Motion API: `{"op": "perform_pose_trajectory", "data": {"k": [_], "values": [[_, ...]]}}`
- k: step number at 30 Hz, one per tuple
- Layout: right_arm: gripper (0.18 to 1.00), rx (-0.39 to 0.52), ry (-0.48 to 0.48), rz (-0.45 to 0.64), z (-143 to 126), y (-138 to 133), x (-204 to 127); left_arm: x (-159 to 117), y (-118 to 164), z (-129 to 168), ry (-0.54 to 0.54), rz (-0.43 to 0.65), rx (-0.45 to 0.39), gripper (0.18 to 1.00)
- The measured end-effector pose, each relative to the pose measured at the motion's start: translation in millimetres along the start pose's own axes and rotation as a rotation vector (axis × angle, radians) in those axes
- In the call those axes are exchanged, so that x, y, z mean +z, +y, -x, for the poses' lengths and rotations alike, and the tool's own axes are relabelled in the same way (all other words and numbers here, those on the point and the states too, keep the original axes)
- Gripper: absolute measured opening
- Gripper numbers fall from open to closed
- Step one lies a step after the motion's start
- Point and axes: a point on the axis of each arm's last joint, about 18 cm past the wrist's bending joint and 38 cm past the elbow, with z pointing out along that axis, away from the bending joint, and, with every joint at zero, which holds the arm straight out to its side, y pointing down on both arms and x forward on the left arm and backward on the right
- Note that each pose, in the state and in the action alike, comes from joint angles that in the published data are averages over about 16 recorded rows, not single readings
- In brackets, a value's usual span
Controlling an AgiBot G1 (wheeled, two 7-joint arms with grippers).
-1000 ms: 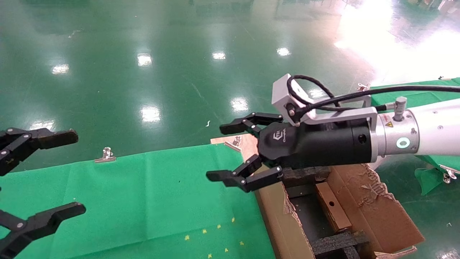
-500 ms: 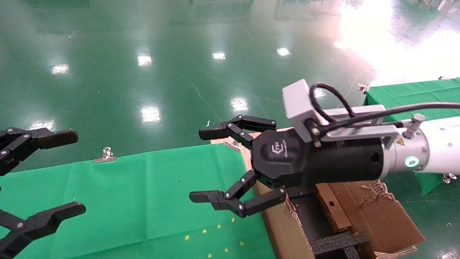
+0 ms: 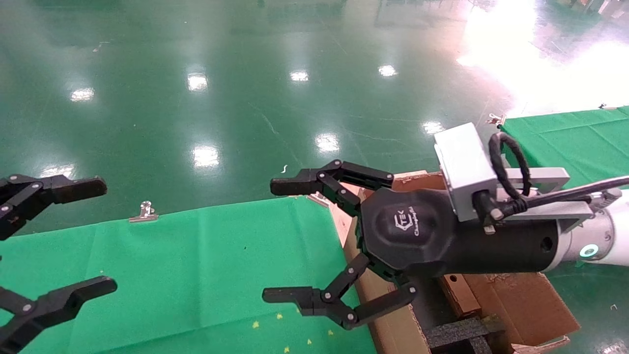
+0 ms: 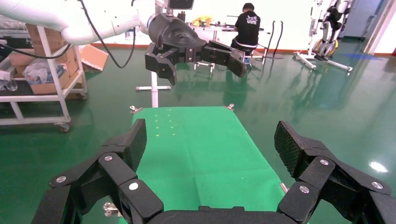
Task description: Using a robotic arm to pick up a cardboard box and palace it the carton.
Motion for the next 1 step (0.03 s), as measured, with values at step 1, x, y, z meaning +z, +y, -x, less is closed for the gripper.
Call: {"op": "perform_pose_trajectory", "data": {"k": [1], "values": [[1.001, -0.002, 0.0, -0.004, 0.6, 0.1, -0.4, 0.0, 0.0, 0.0, 0.0, 0.0, 0.0, 1.001]]}}
